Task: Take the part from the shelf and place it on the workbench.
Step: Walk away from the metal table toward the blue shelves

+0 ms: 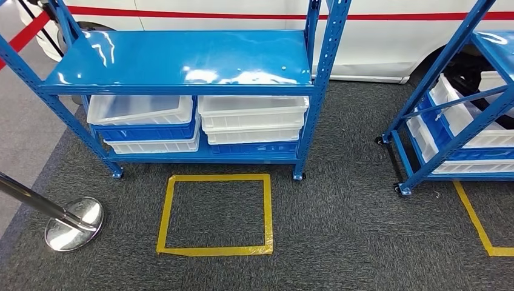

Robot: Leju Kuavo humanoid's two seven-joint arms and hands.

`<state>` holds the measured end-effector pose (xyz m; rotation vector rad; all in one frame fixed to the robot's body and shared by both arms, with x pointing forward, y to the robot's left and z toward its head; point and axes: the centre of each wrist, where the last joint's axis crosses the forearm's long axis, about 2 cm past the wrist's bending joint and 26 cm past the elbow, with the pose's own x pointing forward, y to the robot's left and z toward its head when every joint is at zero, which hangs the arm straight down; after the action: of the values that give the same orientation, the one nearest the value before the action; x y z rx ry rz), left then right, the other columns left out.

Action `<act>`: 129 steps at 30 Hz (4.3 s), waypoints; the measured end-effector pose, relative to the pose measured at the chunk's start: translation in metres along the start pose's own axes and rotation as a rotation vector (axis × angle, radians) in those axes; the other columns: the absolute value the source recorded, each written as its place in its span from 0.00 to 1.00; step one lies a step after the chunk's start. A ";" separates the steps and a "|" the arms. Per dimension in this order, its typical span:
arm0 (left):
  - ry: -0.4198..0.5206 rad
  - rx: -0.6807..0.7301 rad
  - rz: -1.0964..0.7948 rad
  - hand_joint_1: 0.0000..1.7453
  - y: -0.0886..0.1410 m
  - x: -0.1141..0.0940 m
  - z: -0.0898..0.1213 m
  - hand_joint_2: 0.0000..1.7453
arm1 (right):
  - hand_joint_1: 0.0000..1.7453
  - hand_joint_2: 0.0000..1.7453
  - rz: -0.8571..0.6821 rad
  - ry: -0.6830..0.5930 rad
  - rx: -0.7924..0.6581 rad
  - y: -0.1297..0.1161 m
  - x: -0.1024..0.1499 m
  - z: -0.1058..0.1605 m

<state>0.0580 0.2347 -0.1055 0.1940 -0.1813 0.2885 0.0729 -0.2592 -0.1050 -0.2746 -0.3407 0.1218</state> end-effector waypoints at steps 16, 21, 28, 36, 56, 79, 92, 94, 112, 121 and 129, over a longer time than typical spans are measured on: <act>-0.027 0.002 -0.008 0.00 0.002 0.000 -0.001 1.00 | 0.00 1.00 -0.046 0.006 0.026 0.000 -0.001 0.000; -0.036 -0.001 -0.005 0.00 0.001 0.001 -0.001 1.00 | 0.00 1.00 -0.064 0.009 0.024 0.000 -0.001 0.000; -0.043 -0.001 -0.030 0.00 0.006 -0.001 -0.002 1.00 | 0.00 1.00 -0.101 0.016 0.037 -0.001 -0.002 0.000; -0.009 -0.009 -0.058 0.00 0.021 -0.023 -0.004 1.00 | 0.00 1.00 -0.147 -0.006 0.023 -0.011 0.006 -0.005; -0.102 -0.020 -0.102 0.00 0.046 0.000 -0.012 1.00 | 0.00 1.00 -0.155 0.070 0.075 -0.018 -0.039 0.002; -0.034 -0.125 -0.188 0.00 0.066 -0.043 -0.010 1.00 | 0.00 1.00 -0.178 0.009 0.150 -0.031 -0.031 -0.001; -0.187 -0.204 -0.191 0.00 0.054 0.009 -0.010 0.00 | 0.00 0.00 -0.166 0.189 0.235 -0.020 -0.103 0.021; -0.125 -0.207 -0.201 0.00 0.059 -0.014 -0.010 0.00 | 0.00 0.00 -0.175 0.133 0.236 -0.022 -0.083 0.014; -0.370 -0.264 -0.185 0.00 0.039 0.074 -0.002 0.00 | 0.00 1.00 -0.135 0.399 0.267 -0.018 -0.177 0.054; -0.076 -0.235 -0.238 0.00 0.065 -0.039 -0.007 0.75 | 0.00 0.75 -0.168 0.085 0.243 -0.028 -0.065 0.008; 0.245 -0.182 -0.278 0.00 0.105 -0.152 0.015 1.00 | 0.00 1.00 -0.205 -0.228 0.214 -0.044 0.048 -0.007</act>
<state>-0.1185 0.2906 -0.1051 0.0013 0.0632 0.0165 0.1231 -0.2956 -0.0841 -0.0119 -0.5753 -0.0128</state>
